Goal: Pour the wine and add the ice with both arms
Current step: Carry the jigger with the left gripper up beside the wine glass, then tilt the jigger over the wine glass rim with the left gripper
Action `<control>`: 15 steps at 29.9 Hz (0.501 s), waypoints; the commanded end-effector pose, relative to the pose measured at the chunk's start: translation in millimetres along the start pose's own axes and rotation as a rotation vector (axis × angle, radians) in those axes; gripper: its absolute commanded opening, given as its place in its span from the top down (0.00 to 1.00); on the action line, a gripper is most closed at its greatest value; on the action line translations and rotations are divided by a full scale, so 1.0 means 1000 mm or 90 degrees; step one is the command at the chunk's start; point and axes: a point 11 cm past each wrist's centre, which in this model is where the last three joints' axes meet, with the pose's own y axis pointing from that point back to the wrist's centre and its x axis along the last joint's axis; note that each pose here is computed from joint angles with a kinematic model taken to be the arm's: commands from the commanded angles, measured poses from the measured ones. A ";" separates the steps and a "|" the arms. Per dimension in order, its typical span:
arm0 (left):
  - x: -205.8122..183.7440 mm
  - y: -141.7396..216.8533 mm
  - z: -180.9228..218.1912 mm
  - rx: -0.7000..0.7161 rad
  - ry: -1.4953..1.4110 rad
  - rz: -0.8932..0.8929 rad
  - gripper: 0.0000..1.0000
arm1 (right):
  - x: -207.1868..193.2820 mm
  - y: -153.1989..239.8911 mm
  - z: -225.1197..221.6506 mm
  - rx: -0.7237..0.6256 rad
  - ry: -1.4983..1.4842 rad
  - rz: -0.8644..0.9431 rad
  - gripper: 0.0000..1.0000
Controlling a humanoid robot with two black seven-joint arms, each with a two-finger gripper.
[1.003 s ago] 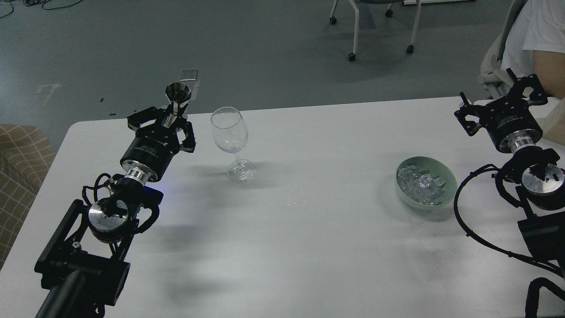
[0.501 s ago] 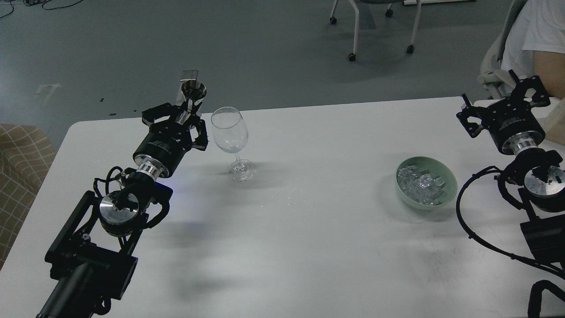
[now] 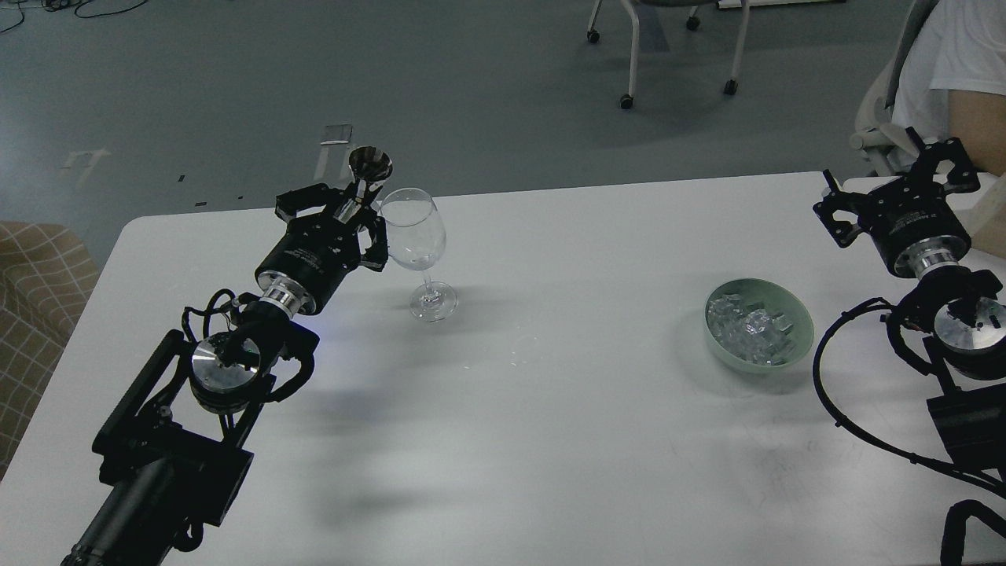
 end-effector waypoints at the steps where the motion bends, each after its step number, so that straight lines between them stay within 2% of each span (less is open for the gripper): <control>1: 0.004 0.004 0.012 0.009 -0.037 0.009 1.00 | 0.001 0.000 -0.001 0.001 0.000 0.001 0.00; 15: -0.003 0.001 0.019 0.008 -0.050 -0.001 1.00 | 0.000 0.000 0.000 0.000 0.000 0.000 0.00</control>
